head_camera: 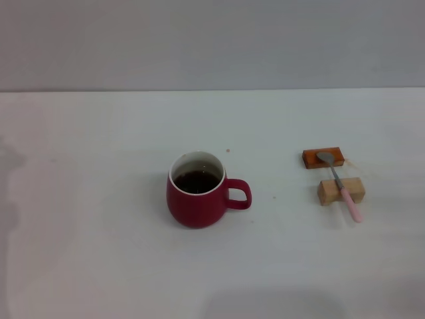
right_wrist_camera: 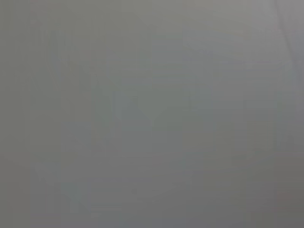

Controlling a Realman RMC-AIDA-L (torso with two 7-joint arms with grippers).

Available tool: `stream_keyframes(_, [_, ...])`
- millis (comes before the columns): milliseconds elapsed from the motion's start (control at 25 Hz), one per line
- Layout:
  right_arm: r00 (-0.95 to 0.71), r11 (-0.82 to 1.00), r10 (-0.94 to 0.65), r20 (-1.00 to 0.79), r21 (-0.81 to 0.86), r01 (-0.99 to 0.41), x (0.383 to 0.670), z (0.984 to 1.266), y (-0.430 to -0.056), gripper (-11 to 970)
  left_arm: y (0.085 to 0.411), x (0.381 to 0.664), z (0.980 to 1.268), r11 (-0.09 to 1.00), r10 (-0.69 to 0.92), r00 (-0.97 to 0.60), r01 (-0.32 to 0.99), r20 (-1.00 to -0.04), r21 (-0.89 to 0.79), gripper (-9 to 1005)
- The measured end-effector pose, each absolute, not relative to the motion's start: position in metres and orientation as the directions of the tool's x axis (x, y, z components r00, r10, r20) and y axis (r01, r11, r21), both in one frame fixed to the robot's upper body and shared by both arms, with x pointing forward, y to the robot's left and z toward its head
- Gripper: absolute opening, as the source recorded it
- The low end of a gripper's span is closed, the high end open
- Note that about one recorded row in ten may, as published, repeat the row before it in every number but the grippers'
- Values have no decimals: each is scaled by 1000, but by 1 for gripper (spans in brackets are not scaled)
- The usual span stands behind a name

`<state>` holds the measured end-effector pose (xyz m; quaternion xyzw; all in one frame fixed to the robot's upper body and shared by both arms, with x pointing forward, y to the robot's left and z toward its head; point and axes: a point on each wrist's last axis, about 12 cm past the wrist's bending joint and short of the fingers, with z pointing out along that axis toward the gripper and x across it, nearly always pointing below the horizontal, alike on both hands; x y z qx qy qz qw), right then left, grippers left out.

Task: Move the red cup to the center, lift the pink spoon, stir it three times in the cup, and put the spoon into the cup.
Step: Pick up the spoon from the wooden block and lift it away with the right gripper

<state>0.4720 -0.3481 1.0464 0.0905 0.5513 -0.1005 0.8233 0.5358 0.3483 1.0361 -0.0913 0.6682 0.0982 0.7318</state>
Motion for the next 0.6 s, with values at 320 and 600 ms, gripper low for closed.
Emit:
stream_keyframes(320, [275, 955, 158, -948, 217, 201, 422, 1020, -306, 699, 360, 546, 1048, 960, 9, 131, -279, -991, -28, 34])
stream_keyframes(600, [171, 959, 201, -965, 229, 166, 392, 1008, -269, 698, 367, 556, 1058, 953, 18, 152, -302, -988, -29, 332])
